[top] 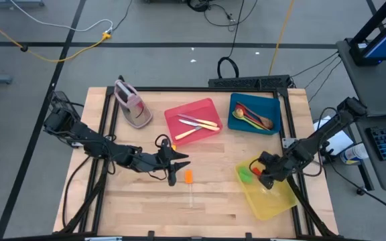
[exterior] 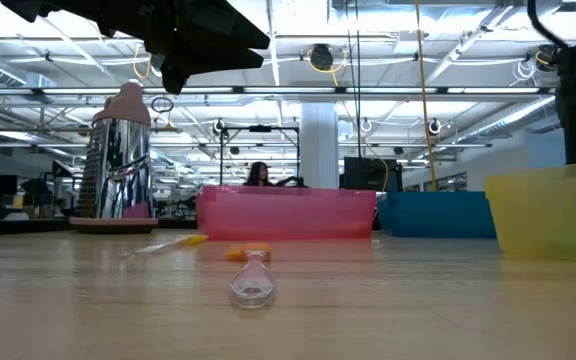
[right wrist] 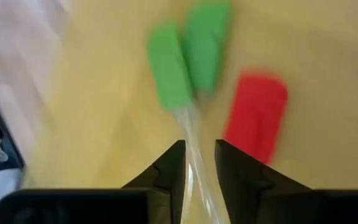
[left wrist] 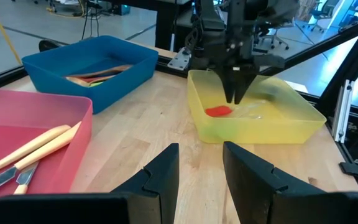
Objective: Pick & Place Kitchen Items
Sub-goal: Put the yellow spatula into the yellow bin
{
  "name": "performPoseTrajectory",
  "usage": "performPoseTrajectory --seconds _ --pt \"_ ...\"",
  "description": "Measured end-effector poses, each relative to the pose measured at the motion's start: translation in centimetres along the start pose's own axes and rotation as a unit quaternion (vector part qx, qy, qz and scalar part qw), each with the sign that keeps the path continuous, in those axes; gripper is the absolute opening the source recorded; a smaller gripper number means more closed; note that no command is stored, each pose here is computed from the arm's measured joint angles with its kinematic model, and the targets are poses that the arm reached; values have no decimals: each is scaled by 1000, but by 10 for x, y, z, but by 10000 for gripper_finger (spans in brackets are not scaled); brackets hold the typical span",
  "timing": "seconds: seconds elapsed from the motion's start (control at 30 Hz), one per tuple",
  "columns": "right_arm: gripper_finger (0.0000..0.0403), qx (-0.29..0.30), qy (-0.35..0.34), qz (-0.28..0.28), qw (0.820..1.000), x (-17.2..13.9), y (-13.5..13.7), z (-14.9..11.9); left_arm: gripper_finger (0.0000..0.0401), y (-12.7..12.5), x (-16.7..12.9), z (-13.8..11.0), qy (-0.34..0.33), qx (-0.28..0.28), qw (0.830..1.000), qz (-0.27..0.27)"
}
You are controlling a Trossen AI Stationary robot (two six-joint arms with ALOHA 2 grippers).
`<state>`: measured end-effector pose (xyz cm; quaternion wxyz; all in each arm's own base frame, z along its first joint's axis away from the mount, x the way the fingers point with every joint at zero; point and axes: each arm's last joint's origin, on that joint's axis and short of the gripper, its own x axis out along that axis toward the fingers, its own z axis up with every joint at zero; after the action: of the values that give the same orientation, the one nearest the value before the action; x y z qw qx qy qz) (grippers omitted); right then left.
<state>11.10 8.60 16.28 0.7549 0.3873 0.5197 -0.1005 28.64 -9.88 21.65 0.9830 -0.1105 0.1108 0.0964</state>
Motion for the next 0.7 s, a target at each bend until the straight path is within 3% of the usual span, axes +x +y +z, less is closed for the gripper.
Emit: performPoseTrajectory --seconds 0.1,0.2,0.27,0.4,0.57,0.7 --pt "84 -51 -71 22 996 -2 5 5 129 0 0 0 0 -4 1000 0" --pt "84 -115 -151 51 981 -5 16 11 129 0 0 -1 4 -18 1000 1" --pt "84 -164 -205 73 962 -7 25 15 129 1 0 -2 8 -30 999 3" --pt "84 -250 -324 99 907 -17 44 23 129 2 0 -6 26 -61 998 12" --pt "83 -283 -422 102 855 -26 59 29 129 6 -1 -15 68 -74 994 35" --pt "80 -273 -461 83 840 -24 64 32 129 10 -3 -22 94 -88 990 59"
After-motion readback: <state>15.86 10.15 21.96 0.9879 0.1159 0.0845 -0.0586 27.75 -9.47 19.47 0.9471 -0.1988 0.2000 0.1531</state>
